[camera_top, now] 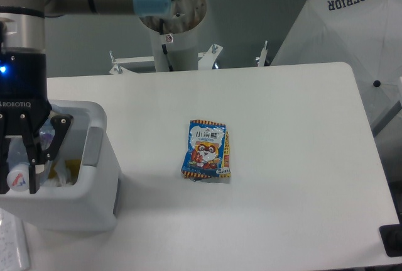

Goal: Place the trash in the trash can
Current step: 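Open the gripper to drop the bottle into the bin, then move the gripper over the blue snack bag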

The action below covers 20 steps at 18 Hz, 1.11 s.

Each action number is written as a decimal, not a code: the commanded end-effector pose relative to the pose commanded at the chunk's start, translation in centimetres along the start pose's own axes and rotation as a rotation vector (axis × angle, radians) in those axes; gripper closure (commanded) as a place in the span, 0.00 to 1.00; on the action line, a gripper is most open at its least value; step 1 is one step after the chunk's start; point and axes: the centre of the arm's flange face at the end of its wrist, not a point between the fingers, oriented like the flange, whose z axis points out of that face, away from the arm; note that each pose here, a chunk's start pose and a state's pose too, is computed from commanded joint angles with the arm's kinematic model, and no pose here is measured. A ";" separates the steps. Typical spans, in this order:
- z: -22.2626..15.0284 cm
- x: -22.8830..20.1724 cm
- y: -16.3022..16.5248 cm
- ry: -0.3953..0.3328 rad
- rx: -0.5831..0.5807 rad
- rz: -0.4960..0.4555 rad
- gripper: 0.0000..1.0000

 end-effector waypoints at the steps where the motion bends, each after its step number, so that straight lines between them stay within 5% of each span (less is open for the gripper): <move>1: 0.2 0.0 0.3 -0.001 -0.006 0.000 0.61; 4: 0.3 0.0 0.3 -0.001 -0.008 0.006 0.50; 7: 0.1 0.0 0.1 -0.002 -0.003 0.006 0.10; 9: -0.3 -0.1 -0.1 -0.004 0.004 0.004 0.01; 13: 0.4 -3.0 0.5 -0.049 -0.021 -0.026 0.00; 17: 1.5 -17.1 1.4 -0.221 -0.058 -0.165 0.00; 20: 1.8 -23.2 1.3 -0.292 -0.060 -0.213 0.00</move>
